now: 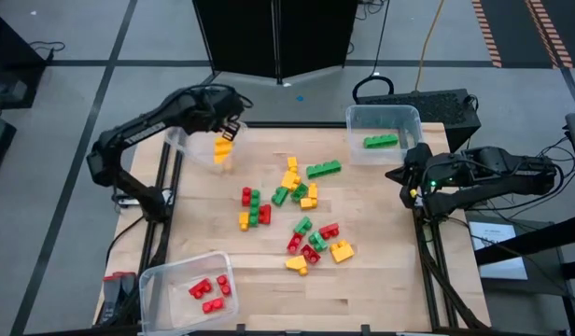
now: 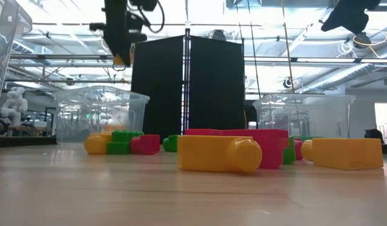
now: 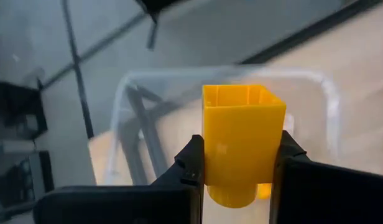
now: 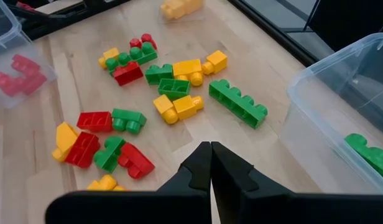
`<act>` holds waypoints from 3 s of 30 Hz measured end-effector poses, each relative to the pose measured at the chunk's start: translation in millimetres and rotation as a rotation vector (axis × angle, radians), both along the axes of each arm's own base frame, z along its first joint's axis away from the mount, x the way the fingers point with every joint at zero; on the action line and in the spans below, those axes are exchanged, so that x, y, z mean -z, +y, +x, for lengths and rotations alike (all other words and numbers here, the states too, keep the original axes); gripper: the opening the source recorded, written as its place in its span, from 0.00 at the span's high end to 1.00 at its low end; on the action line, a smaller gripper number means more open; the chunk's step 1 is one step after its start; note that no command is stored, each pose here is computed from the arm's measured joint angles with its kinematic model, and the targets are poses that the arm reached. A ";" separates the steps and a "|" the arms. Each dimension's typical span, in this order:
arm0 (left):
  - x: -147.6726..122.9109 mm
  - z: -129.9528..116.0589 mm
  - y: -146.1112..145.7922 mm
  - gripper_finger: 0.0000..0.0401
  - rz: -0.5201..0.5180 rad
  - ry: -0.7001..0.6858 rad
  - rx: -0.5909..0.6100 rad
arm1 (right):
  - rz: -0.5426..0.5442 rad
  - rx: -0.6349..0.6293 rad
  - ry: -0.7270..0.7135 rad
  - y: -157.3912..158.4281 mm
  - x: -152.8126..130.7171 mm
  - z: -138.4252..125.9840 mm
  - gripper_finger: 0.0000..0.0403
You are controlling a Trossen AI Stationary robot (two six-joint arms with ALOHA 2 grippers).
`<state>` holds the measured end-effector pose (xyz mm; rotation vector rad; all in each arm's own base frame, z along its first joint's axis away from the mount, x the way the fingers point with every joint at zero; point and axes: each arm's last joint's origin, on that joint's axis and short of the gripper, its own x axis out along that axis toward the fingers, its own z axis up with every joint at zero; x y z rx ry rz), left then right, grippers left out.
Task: Sort blocks
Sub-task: Put the yellow game piece into the top left transparent bin, then put the red game piece into the bottom transparent bin
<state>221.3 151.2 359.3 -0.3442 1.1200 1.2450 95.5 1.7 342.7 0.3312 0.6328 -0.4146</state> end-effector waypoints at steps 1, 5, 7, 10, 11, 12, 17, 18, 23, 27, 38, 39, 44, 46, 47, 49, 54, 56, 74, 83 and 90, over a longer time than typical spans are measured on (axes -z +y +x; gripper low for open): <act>3.3 -1.6 3.3 0.92 -0.033 0.004 0.005 | 0.001 0.002 0.000 0.0 0.0 0.0 0.98; 13.9 -3.2 10.0 0.91 -0.121 -0.002 0.023 | 0.002 0.002 0.000 0.0 0.0 0.1 0.98; 17.5 -3.0 9.7 0.84 -0.148 0.025 0.073 | 0.002 0.002 -0.001 0.0 0.0 0.1 0.98; 19.6 -2.9 9.7 0.67 -0.161 0.059 0.131 | 0.002 0.002 0.000 0.0 0.0 0.1 0.98; 19.7 -2.8 9.7 0.62 -0.162 0.063 0.138 | 0.002 0.002 -0.001 0.0 0.0 0.1 0.98; 19.6 -2.8 9.5 0.56 -0.163 0.066 0.146 | 0.002 0.002 0.000 0.0 0.0 0.1 0.98; 20.1 -3.0 8.1 0.37 -0.188 0.066 0.160 | 0.001 0.001 0.000 0.0 0.0 0.1 0.98; 20.2 -2.7 7.7 0.35 -0.203 0.054 0.165 | 0.001 0.001 0.000 0.0 0.0 0.1 0.98; 20.7 10.9 -1.5 0.33 -0.341 -0.124 0.269 | 0.001 0.002 0.000 0.0 0.1 0.1 0.98; 17.6 36.5 -27.9 0.36 -0.372 -0.236 0.469 | 0.002 0.002 -0.001 0.0 0.0 0.1 0.98; 26.2 70.6 -123.9 0.39 -0.324 -0.069 0.836 | 0.002 -0.001 0.001 0.1 0.1 -0.1 0.98; 29.4 72.6 -128.6 0.39 -0.319 -0.040 0.846 | 0.001 -0.002 0.003 0.1 0.3 -0.1 0.98; 58.1 85.2 -132.2 0.39 -0.352 0.114 0.784 | 0.002 -0.004 0.008 0.1 0.6 -0.3 0.98; 73.6 89.9 -129.7 0.39 -0.375 0.153 0.753 | 0.001 -0.004 0.010 0.1 0.7 -0.5 0.98; 80.4 92.2 -127.8 0.39 -0.385 0.154 0.744 | 0.001 -0.004 0.014 0.1 1.0 -0.7 0.98; 93.1 94.6 -124.2 0.39 -0.418 0.143 0.729 | 0.002 -0.004 0.016 0.0 1.2 -0.9 0.98; 117.4 86.5 -113.3 0.39 -0.463 0.164 0.620 | 0.014 0.004 0.029 0.0 2.3 -2.1 0.98; 123.2 83.5 -109.1 0.39 -0.473 0.168 0.582 | 0.014 0.004 0.031 0.0 2.5 -2.2 0.98; 155.2 73.0 -97.3 0.39 -0.467 0.139 0.428 | 0.014 0.005 0.037 -0.1 2.9 -2.6 0.98; 155.1 78.8 -91.4 0.39 -0.413 0.072 0.401 | 0.013 0.005 0.037 -0.1 2.9 -2.6 0.98; 170.1 81.1 -91.3 0.39 -0.439 0.144 0.361 | 0.013 0.005 0.038 -0.1 3.0 -2.7 0.98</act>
